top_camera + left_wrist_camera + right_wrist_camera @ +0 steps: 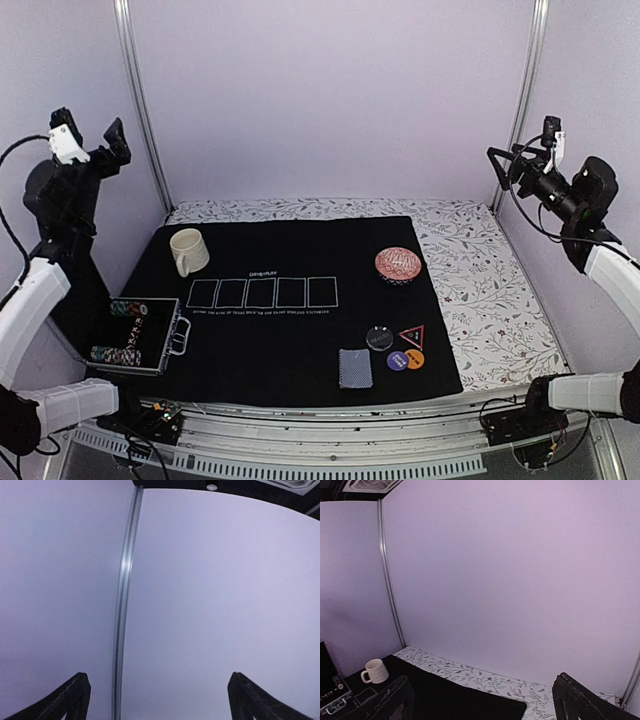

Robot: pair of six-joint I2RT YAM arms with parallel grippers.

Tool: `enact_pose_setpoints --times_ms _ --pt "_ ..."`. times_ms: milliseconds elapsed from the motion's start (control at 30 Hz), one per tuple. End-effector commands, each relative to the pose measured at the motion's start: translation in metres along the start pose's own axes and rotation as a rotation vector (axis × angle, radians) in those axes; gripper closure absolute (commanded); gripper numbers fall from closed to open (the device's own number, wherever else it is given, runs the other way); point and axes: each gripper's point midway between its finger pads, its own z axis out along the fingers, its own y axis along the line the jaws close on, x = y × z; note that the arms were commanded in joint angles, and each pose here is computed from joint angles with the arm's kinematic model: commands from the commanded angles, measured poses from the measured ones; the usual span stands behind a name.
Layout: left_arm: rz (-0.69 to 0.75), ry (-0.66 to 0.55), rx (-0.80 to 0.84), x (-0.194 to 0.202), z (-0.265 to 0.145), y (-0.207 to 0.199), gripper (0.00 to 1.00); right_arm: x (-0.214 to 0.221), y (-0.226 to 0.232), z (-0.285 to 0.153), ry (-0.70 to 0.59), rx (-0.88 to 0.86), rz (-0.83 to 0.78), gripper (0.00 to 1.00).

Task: Distribute texas hold em gaming equipment
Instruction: Pick up the all-in button from the poker table mat.

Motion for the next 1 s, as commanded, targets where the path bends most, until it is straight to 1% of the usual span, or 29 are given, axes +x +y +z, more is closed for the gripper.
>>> enact_pose_setpoints --times_ms 0,33,133,200,233,300,367,433,500,633,700,767,967 --pt "-0.001 0.3 0.352 0.021 -0.004 -0.08 0.02 0.038 0.07 0.011 0.285 -0.246 0.255 0.01" --pt "-0.001 0.346 0.437 0.024 -0.01 -0.1 0.02 0.04 0.082 0.018 0.307 -0.231 0.245 0.01" --pt "0.029 0.457 0.677 0.034 -0.042 -0.156 0.02 0.084 0.107 0.026 0.514 -0.101 0.186 0.01" --pt "0.042 0.533 0.838 0.043 -0.072 -0.189 0.02 0.121 0.113 0.02 0.686 -0.001 0.15 0.01" --pt "0.051 0.573 0.91 0.049 -0.087 -0.202 0.02 0.131 0.117 0.018 0.753 0.039 0.141 0.01" --pt "0.076 0.65 1.03 0.062 -0.117 -0.224 0.02 0.166 0.125 0.004 0.927 0.121 0.105 0.01" --pt "0.103 0.731 1.106 0.081 -0.143 -0.237 0.02 0.2 0.137 -0.011 1.096 0.189 0.069 0.01" --pt "0.123 0.813 1.143 0.102 -0.164 -0.242 0.02 0.227 0.152 -0.029 1.235 0.239 0.019 0.01" --pt "0.135 0.889 1.144 0.122 -0.178 -0.242 0.02 0.251 0.168 -0.044 1.343 0.279 -0.01 0.01" --pt "0.153 1.008 1.1 0.157 -0.194 -0.232 0.02 0.295 0.203 -0.063 1.512 0.254 -0.026 0.01" --pt "0.157 1.025 1.086 0.166 -0.197 -0.229 0.02 0.316 0.216 -0.067 1.566 0.228 -0.008 0.0" --pt "0.157 1.026 1.075 0.17 -0.199 -0.227 0.02 0.331 0.224 -0.068 1.597 0.207 0.017 0.02" --pt "0.174 0.985 1.071 0.172 -0.198 -0.224 0.02 0.365 0.236 -0.058 1.613 0.185 0.056 0.07"
